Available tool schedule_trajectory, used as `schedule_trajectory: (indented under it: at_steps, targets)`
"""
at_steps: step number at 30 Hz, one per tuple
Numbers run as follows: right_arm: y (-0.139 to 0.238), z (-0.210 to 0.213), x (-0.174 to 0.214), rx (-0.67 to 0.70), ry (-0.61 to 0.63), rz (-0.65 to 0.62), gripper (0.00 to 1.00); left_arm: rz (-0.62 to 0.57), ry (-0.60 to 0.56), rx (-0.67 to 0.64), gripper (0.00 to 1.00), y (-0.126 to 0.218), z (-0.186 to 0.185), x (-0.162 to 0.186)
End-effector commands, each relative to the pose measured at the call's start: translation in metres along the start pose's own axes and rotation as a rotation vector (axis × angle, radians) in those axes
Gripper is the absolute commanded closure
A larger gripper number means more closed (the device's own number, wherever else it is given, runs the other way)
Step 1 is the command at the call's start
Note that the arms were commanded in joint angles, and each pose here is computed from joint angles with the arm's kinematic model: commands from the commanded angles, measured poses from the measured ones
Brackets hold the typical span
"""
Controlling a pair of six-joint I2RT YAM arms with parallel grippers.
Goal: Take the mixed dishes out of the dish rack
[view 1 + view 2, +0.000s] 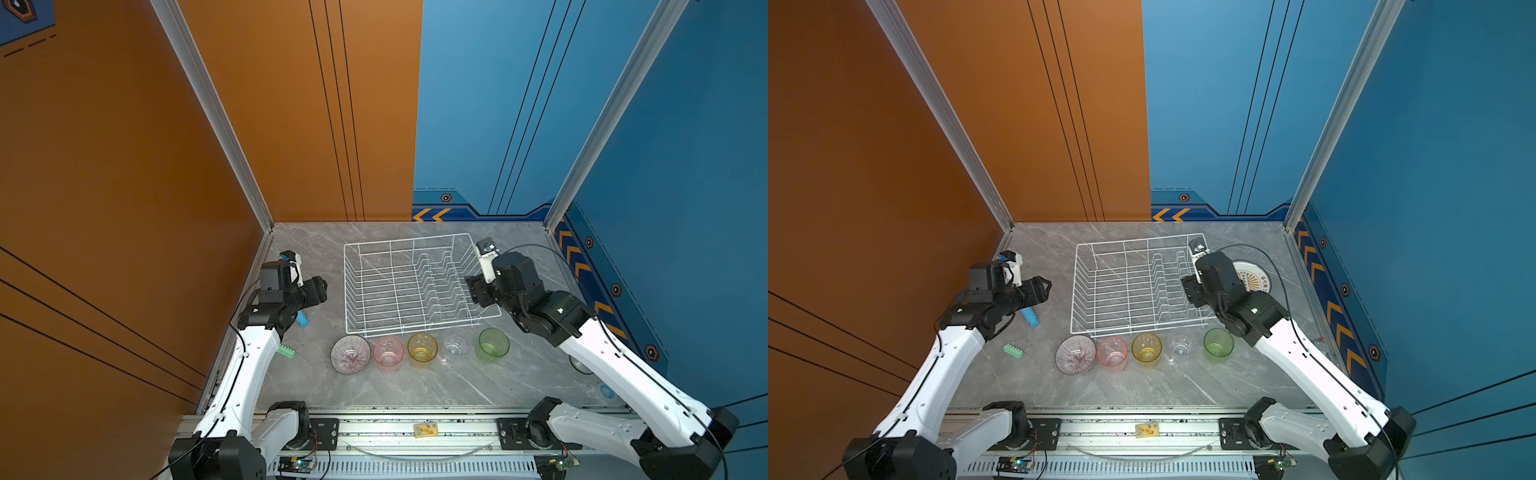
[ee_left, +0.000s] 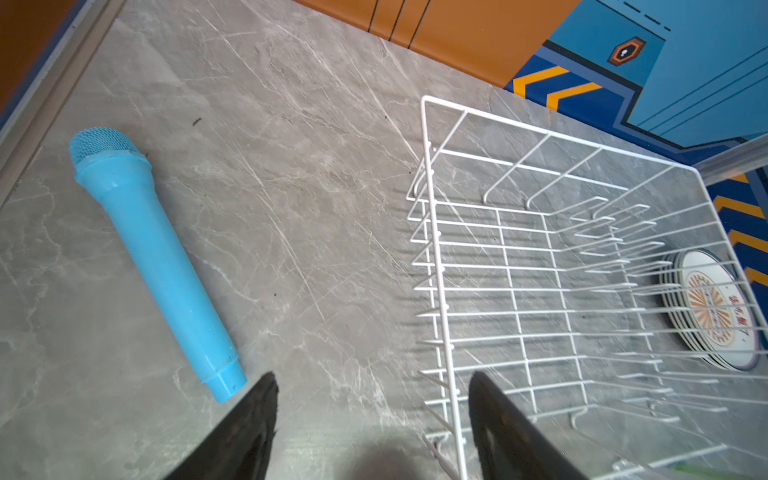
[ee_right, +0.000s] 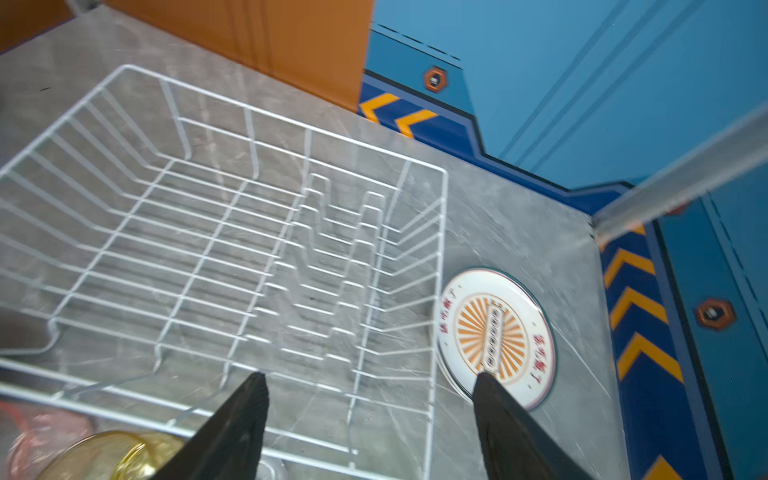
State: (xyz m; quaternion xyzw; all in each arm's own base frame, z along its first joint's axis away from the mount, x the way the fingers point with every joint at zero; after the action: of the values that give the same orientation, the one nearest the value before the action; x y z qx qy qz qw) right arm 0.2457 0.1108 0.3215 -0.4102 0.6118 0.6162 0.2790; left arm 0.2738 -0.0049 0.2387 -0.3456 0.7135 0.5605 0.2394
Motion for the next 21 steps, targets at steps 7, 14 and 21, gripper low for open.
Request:
schedule_trajectory:
  at_steps: [7, 14, 21]
  targets:
    - [-0.013, -0.085, 0.053, 0.216, -0.409, -0.110, 0.21, -0.255, -0.113, -0.113, 0.25, -0.049, 0.029, 0.016]
    - [-0.022, -0.109, 0.072, 0.293, -0.496, -0.125, 0.21, -0.311, -0.195, -0.148, 0.02, -0.080, 0.041, 0.035]
    - [-0.036, -0.118, 0.082, 0.350, -0.510, -0.147, 0.20, -0.367, -0.277, -0.135, 0.02, -0.095, 0.041, 0.041]
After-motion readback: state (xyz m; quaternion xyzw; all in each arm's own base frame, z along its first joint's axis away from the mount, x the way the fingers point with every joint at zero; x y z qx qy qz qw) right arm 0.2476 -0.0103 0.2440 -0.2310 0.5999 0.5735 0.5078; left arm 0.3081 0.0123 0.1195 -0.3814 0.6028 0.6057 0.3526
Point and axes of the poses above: each gripper's point midway between its finger pads, its own y axis back along the fingers, its own z axis along the line the jaws close on, x = y × z, the point moved 7 cm from there along y, back along the fingers, and after that the axes turned 5 degrees about -y, right-handed, at the moved point
